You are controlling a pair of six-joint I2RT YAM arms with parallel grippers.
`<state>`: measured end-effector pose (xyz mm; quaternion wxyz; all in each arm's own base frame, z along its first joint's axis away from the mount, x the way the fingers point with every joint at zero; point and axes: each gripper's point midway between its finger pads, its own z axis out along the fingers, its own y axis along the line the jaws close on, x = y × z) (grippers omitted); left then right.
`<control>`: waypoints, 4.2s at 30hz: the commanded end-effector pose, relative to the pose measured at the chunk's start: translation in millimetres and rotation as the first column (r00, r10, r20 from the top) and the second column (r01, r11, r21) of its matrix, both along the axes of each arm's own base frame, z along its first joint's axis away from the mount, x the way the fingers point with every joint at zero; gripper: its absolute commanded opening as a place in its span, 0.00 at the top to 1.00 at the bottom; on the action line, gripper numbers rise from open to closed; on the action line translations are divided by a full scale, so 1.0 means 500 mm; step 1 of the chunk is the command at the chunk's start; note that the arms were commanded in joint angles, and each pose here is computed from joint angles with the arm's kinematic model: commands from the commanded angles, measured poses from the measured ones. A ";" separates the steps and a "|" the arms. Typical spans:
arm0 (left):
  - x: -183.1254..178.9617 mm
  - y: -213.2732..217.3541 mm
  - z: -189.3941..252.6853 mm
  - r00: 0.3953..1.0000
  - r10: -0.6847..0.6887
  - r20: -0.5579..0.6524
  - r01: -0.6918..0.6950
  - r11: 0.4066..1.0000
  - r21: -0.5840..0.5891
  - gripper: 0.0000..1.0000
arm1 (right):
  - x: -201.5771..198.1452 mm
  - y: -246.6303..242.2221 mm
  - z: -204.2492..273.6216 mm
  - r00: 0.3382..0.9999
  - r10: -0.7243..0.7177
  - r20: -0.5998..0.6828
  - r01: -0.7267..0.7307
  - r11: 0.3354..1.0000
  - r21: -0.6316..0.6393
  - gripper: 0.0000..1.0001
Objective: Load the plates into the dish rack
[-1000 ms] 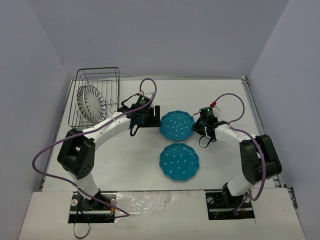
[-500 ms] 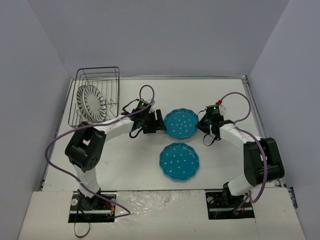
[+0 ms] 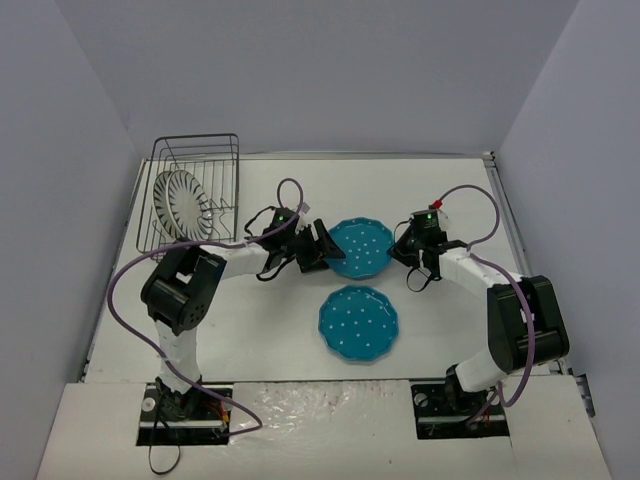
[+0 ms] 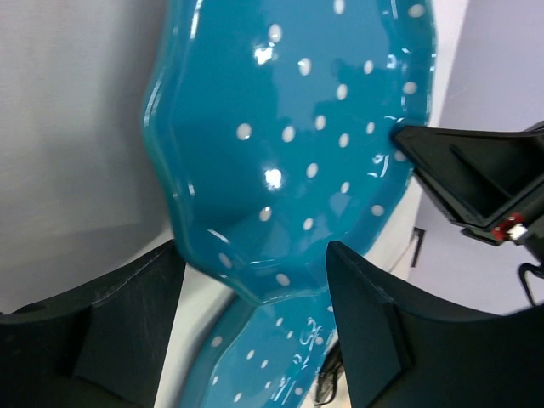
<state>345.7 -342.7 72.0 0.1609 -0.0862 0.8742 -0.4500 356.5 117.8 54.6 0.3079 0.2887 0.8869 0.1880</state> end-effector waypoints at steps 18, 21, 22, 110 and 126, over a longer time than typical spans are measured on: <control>0.027 -0.034 0.062 0.998 0.019 0.061 -0.008 0.983 -0.185 0.37 | 0.091 0.046 0.220 0.949 -0.008 0.316 -0.050 0.984 0.173 1.00; 0.029 -0.037 0.061 0.998 0.022 0.058 -0.010 0.980 -0.197 0.37 | 0.091 0.046 0.225 0.947 -0.008 0.320 -0.050 0.984 0.172 1.00; 0.029 -0.038 0.058 0.998 0.022 0.056 -0.011 0.980 -0.199 0.37 | 0.091 0.045 0.228 0.946 -0.008 0.324 -0.050 0.984 0.171 1.00; 0.073 0.539 0.559 0.737 0.206 0.643 -0.559 0.720 0.411 1.00 | 0.005 -0.015 0.232 0.948 0.011 0.318 -0.021 0.999 0.028 0.26; 0.118 0.701 0.463 0.737 0.264 0.623 -0.661 0.471 0.584 1.00 | -0.003 -0.015 0.198 0.956 0.021 0.292 -0.028 0.999 0.021 0.27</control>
